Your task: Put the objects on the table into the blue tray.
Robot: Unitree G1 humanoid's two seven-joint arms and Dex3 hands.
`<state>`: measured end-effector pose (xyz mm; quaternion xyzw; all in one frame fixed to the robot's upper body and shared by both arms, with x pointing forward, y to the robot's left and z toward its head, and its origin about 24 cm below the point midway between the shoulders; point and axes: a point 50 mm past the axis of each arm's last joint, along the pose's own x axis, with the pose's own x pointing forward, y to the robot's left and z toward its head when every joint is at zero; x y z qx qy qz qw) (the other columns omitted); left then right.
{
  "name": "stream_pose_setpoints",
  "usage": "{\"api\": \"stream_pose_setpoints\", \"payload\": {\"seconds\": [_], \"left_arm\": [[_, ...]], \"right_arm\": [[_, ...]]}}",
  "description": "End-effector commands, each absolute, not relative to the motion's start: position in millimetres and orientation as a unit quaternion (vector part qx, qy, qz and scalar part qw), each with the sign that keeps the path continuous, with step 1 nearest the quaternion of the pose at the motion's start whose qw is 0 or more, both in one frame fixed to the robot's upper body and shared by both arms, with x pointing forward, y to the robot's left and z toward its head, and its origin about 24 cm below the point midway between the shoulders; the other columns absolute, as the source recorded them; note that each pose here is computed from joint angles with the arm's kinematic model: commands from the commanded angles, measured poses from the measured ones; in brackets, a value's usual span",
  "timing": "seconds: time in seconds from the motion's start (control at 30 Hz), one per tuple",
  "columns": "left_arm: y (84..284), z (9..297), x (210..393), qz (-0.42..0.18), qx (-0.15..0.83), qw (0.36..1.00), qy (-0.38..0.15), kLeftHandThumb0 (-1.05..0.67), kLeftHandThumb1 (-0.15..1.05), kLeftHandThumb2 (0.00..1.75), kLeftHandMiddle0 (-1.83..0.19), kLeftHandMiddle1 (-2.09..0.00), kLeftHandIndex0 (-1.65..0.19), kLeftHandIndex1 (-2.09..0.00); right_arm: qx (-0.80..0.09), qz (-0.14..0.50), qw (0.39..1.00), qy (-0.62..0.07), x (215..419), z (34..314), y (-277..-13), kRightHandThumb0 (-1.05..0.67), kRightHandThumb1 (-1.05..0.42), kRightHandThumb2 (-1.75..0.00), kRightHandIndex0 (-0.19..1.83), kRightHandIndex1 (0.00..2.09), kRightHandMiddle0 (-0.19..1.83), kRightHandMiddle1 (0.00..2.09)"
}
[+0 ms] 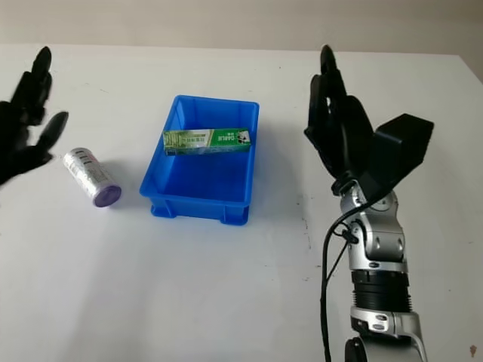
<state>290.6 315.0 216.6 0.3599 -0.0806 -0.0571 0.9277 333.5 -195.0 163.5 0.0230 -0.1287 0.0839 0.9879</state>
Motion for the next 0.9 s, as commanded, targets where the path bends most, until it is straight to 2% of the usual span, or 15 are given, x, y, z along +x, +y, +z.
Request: {"api": "stream_pose_setpoints", "payload": {"seconds": [0.0, 0.07, 0.2, 0.4, 0.63, 0.87], "left_arm": [[314.3, 239, 286.7, -0.059, 0.407, 0.908, -0.082, -1.0, 0.96, 0.05, 0.19, 0.0, 0.19, -0.01], [314.5, 252, 284.2, -0.072, 0.49, 0.866, -0.065, -0.94, 0.88, 0.03, 0.19, 0.0, 0.19, -0.01], [310.5, 265, 280.6, -0.084, 0.648, 0.756, -0.023, -0.94, 0.84, 0.03, 0.19, 0.0, 0.19, 0.0], [305.2, 248, 286.7, -0.128, 0.802, 0.583, -0.018, -0.86, 0.84, 0.05, 0.19, 0.0, 0.19, 0.0], [291.8, 228, 298.1, -0.169, 0.837, 0.519, -0.038, -0.76, 0.82, 0.05, 0.19, 0.0, 0.19, 0.0], [279.6, 210, 310.4, -0.207, 0.855, 0.474, -0.037, -0.74, 0.83, 0.06, 0.17, -0.04, 0.19, -0.03]], "right_arm": [[0.031, 0.083, 0.987, -0.133, 330, 164, -196, -0.77, -1.05, -0.81, -0.19, 0.0, -0.19, 0.0], [0.039, 0.085, 0.987, -0.132, 330, 163, -196, -0.77, -1.05, -0.82, -0.19, 0.0, -0.19, 0.0], [0.049, 0.085, 0.987, -0.13, 330, 161, -197, -0.76, -1.05, -0.82, -0.19, 0.0, -0.19, 0.0], [0.054, 0.085, 0.987, -0.127, 332, 159, -200, -0.77, -1.05, -0.82, -0.19, 0.0, -0.19, 0.0], [0.055, 0.087, 0.987, -0.127, 332, 157, -203, -0.78, -1.05, -0.82, -0.19, 0.0, -0.19, 0.0], [0.057, 0.086, 0.987, -0.124, 332, 155, -207, -0.79, -1.05, -0.8, -0.19, 0.0, -0.19, 0.0]]}}
